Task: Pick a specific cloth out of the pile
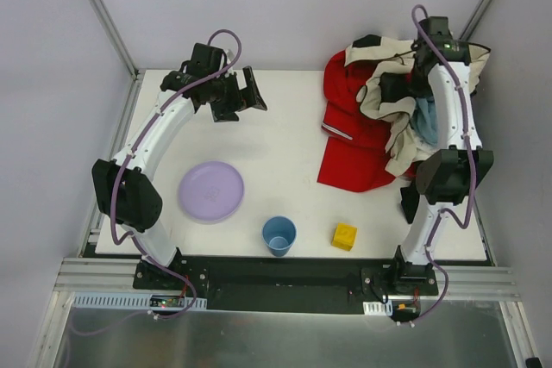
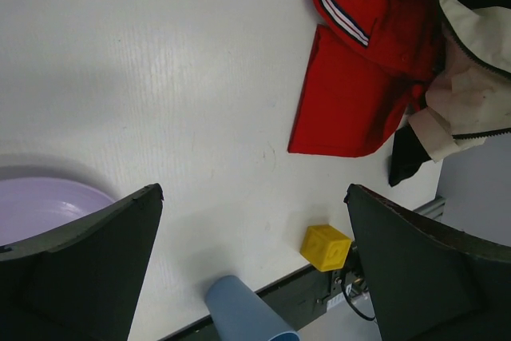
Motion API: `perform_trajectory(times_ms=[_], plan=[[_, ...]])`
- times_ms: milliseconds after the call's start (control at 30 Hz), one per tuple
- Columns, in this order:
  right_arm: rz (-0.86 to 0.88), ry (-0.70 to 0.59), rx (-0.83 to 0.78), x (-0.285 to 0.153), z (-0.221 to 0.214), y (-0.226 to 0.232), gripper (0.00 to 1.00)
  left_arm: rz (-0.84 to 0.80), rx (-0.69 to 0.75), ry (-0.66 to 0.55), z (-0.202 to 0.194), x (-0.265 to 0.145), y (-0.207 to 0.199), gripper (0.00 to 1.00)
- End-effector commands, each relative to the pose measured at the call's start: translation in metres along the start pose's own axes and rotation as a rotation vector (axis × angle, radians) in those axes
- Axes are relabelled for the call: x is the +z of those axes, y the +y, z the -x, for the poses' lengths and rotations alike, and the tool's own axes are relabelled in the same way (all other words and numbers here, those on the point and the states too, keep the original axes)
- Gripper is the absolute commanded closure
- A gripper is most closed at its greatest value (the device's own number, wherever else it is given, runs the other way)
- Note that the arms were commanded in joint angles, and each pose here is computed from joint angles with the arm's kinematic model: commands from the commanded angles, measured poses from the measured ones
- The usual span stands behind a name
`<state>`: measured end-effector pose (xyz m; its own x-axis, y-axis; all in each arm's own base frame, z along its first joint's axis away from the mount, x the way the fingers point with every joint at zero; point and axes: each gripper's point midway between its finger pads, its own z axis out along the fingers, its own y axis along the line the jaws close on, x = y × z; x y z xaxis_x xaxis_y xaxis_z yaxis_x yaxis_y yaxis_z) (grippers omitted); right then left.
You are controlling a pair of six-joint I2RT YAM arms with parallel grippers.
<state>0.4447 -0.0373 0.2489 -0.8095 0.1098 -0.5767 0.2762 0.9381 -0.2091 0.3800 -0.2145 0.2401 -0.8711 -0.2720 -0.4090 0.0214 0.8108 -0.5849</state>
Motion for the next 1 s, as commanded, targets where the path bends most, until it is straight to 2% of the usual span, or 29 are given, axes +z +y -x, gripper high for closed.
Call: perform_trajectory(times_ms=[0, 200, 367, 700, 833, 967], plan=[[-0.207, -0.174, 0.193, -0.051, 0.032, -0.093, 1.00, -0.068, -0.011, 0.013, 0.002, -0.001, -0.018, 0.01], [-0.367, -0.062, 0.340, -0.035, -0.005, -0.161, 0.99, -0.071, -0.043, 0.078, -0.011, 0.022, -0.026, 0.01], [-0.378, 0.088, 0.399, -0.012, -0.052, -0.184, 0.99, -0.065, -0.103, 0.147, -0.022, 0.053, -0.037, 0.01], [-0.313, 0.323, 0.556, 0.031, -0.155, -0.179, 0.99, -0.122, -0.170, 0.270, -0.033, 0.130, -0.081, 0.01], [-0.306, 0.375, 0.565, 0.049, -0.176, -0.173, 0.99, -0.154, -0.196, 0.294, -0.036, 0.153, -0.102, 0.01], [-0.282, 0.391, 0.572, 0.057, -0.178, -0.169, 0.99, -0.146, -0.249, 0.336, -0.051, 0.181, -0.110, 0.01]])
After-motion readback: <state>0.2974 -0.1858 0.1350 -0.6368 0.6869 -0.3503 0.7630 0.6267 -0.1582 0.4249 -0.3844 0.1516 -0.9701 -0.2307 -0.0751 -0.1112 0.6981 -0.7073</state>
